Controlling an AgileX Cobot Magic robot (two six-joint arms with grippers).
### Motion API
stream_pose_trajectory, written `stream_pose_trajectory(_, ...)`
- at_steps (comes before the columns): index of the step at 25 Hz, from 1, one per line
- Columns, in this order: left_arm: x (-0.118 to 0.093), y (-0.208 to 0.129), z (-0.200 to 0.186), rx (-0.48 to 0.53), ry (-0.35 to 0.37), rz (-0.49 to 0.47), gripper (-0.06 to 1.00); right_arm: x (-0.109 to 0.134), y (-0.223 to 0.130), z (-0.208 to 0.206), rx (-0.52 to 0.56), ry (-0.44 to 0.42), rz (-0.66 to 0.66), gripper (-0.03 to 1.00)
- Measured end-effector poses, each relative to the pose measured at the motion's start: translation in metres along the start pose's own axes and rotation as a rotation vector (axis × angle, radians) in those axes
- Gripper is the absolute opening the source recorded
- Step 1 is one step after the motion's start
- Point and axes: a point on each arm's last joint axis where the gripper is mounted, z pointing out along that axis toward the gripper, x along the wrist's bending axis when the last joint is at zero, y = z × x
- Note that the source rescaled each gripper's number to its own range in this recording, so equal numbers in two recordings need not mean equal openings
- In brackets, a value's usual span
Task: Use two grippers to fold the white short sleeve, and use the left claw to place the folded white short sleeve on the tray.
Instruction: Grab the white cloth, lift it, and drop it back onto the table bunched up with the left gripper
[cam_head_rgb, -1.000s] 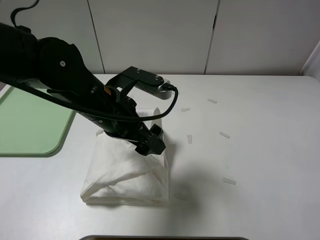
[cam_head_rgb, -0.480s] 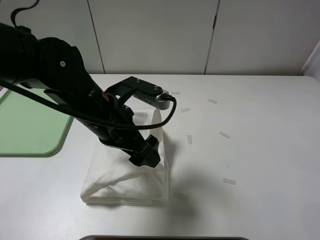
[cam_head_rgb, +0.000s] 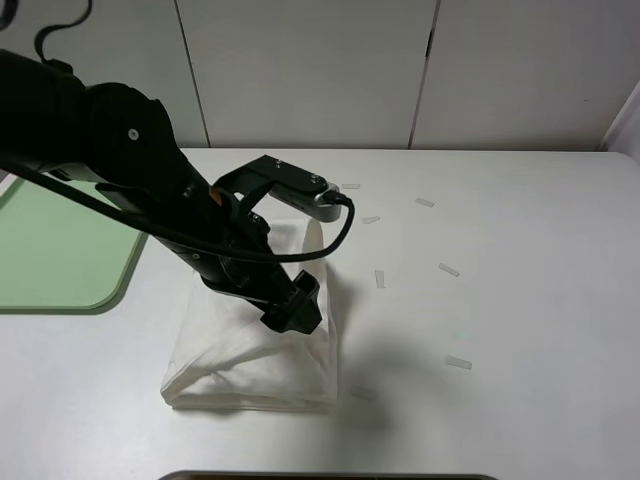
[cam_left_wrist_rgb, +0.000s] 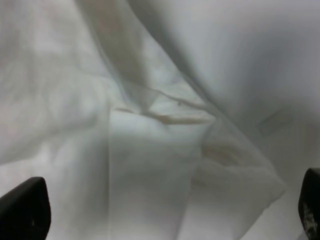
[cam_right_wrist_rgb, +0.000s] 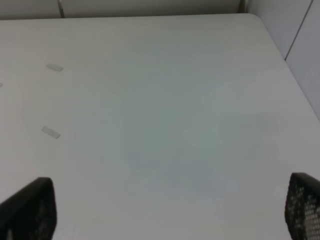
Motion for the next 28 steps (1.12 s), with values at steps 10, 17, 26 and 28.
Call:
stream_pose_trajectory(10,0.003,-0.007,0.037,0.089,-0.025,-0.012,1.00,0.000,0.000,0.000,0.000,0.000,0.000,1.00)
stream_pose_trajectory(17,-0.017,-0.007,0.048,0.065,-0.099,0.029,1.00,0.000,0.000,0.000,0.000,0.000,0.000,1.00)
stream_pose_trajectory(26,-0.045,-0.013,0.051,0.106,-0.170,0.040,1.00,0.000,0.000,0.000,0.000,0.000,0.000,1.00)
stream_pose_trajectory(28,-0.051,-0.015,0.051,0.125,-0.189,0.046,1.00,0.000,0.000,0.000,0.000,0.000,0.000,1.00)
